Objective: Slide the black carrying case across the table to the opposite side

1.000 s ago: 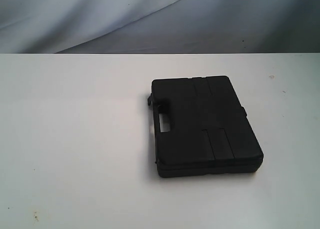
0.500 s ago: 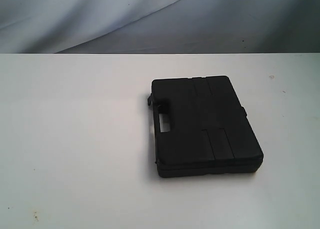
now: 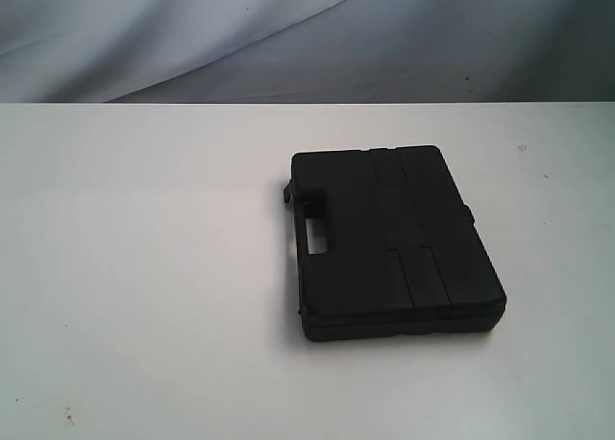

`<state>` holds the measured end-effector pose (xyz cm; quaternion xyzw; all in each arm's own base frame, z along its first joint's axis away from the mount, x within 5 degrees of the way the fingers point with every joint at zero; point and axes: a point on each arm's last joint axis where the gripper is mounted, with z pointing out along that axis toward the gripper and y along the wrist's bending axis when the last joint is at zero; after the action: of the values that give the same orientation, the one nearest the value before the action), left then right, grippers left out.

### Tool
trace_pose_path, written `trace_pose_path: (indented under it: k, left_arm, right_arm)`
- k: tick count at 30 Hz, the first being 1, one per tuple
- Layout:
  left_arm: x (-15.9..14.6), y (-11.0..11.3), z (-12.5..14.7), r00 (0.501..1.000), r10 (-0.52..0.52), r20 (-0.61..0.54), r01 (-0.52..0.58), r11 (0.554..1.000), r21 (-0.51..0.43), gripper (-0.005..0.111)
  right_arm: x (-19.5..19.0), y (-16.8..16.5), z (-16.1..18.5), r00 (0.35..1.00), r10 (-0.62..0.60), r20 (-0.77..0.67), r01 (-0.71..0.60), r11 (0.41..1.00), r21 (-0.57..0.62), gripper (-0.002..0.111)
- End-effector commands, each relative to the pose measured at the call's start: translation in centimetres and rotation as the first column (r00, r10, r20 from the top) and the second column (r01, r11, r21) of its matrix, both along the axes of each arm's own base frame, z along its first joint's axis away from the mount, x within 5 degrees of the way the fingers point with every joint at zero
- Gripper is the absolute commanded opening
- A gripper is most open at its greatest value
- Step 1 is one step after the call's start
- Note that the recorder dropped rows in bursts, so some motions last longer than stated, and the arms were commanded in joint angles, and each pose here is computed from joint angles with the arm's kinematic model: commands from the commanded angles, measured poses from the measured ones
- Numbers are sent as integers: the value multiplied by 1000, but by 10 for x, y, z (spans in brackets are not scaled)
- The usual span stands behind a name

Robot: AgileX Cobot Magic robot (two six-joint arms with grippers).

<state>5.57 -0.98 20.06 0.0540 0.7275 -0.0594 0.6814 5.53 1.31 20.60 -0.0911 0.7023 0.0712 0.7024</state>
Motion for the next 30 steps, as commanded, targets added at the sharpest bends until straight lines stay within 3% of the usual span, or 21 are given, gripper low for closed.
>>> trace_pose_path:
  k: [1,8,18,21,27,30]
  left_arm:
    - [0,0,-1,1000,3,4,-3,1000,-13,0]
    - [0,0,5,999,10,51,-6,996,-87,0]
    - [0,0,9,999,15,50,1,948,-317,0]
    - [-3,0,26,997,6,76,24,925,-379,0]
    - [-17,0,71,985,-15,171,80,922,-380,0]
    - [-21,-3,89,988,-44,151,98,925,-368,0]
  right_arm:
    - [0,-1,-1,1000,-7,1,7,1000,-15,0]
    - [0,-1,-1,1000,-7,1,7,1000,-15,0]
    - [0,-1,-1,1000,-7,1,7,1000,-15,0]
    - [0,-1,-1,1000,-7,1,7,1000,-15,0]
    - [0,-1,-1,1000,-7,1,7,1000,-15,0]
    - [0,-1,-1,1000,-7,1,7,1000,-15,0]
